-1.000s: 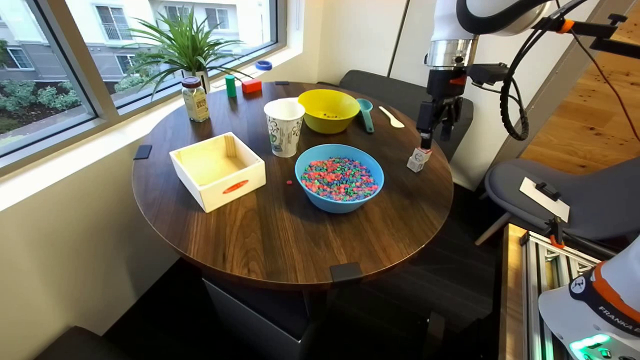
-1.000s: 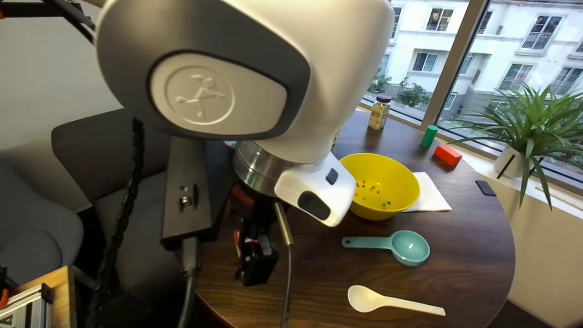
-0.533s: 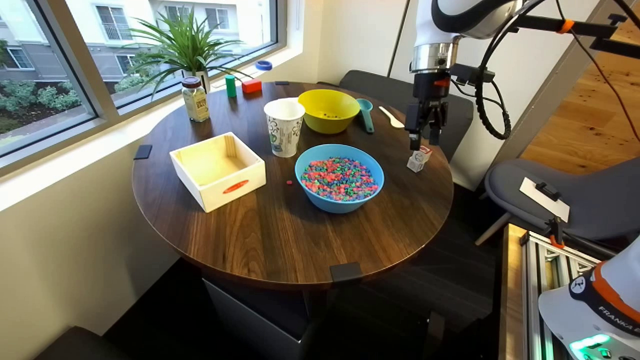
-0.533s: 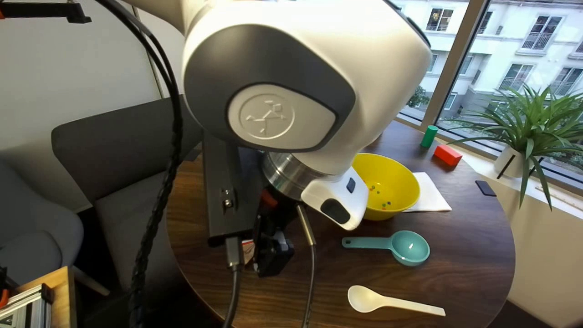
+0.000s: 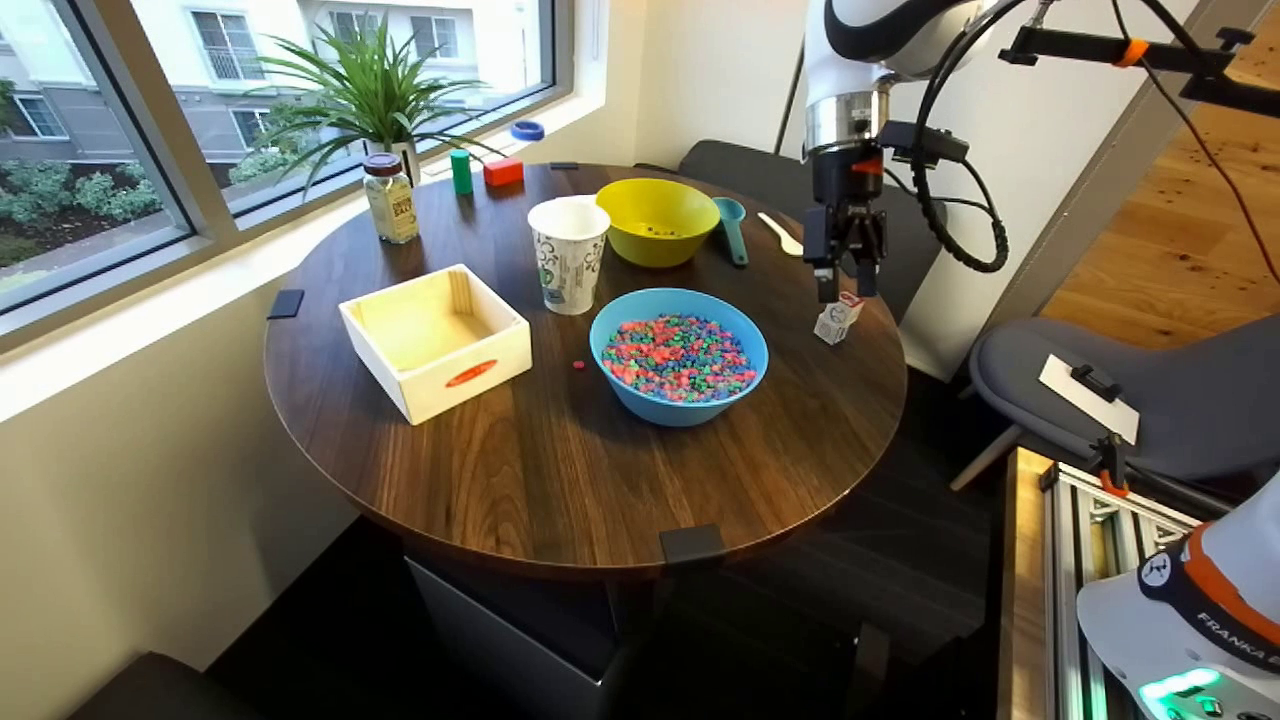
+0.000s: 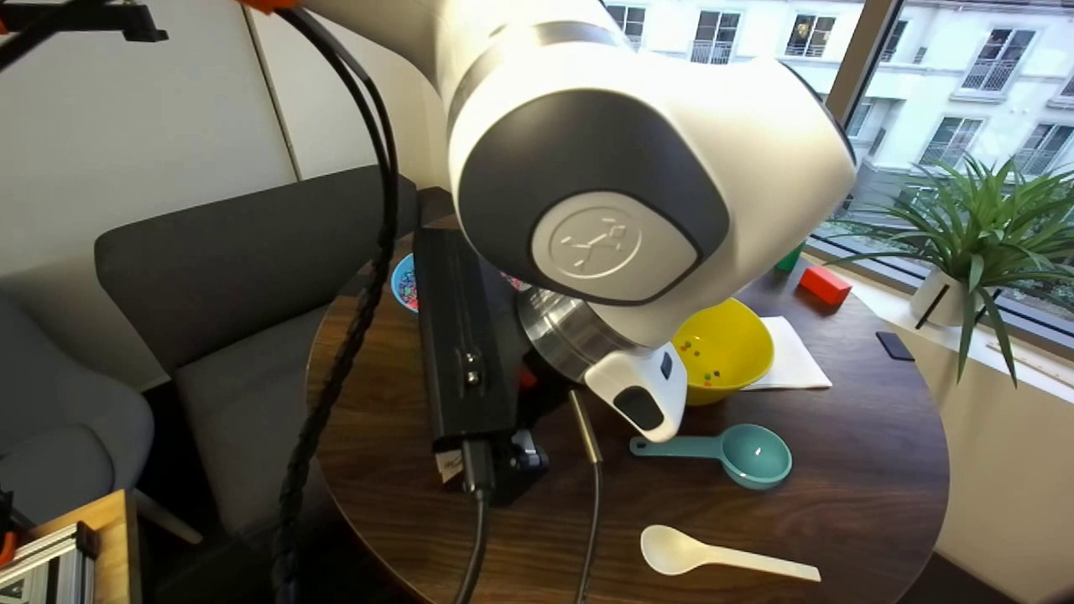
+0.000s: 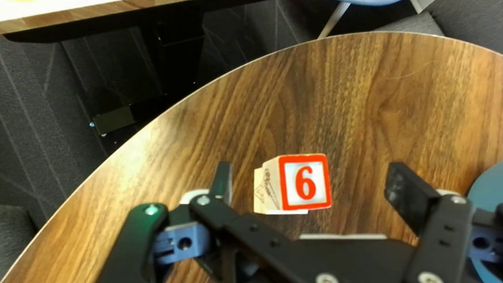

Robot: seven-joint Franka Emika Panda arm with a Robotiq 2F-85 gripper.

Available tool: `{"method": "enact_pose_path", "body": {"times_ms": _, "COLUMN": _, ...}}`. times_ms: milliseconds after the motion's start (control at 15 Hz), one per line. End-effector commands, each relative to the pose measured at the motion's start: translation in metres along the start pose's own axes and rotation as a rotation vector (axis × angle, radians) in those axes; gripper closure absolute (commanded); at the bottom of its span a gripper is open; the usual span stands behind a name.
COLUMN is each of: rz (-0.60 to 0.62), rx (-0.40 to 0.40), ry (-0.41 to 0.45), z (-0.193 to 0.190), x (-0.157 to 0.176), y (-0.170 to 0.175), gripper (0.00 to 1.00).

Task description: Stack the two blocks together.

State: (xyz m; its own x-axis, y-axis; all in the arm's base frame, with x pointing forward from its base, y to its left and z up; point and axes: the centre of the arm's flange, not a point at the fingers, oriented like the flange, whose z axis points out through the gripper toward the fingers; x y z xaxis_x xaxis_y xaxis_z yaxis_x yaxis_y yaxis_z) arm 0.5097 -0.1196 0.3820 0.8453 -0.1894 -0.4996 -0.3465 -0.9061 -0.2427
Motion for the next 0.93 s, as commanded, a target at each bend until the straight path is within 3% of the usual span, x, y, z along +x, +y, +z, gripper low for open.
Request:
{"method": "enact_pose_path", "body": {"times_ms": 0, "rz": -0.006, "rx": 0.049, "ry": -0.064, "z": -0.004, "x": 0.017, "y": -0.003, "gripper": 0.00}}
{"method": "enact_pose_path", "body": {"times_ms": 467, "rz": -0.006, "rx": 0.094, "ry": -0.168, "z": 0.000, "x": 0.029, "y": -0.001, "gripper": 0.00}}
{"method": "enact_pose_path", "body": {"times_ms": 867, "rz": 0.017, "rx": 0.078, "ry": -0.192, "z": -0.002, "x": 0.038, "y": 0.002, "gripper": 0.00}}
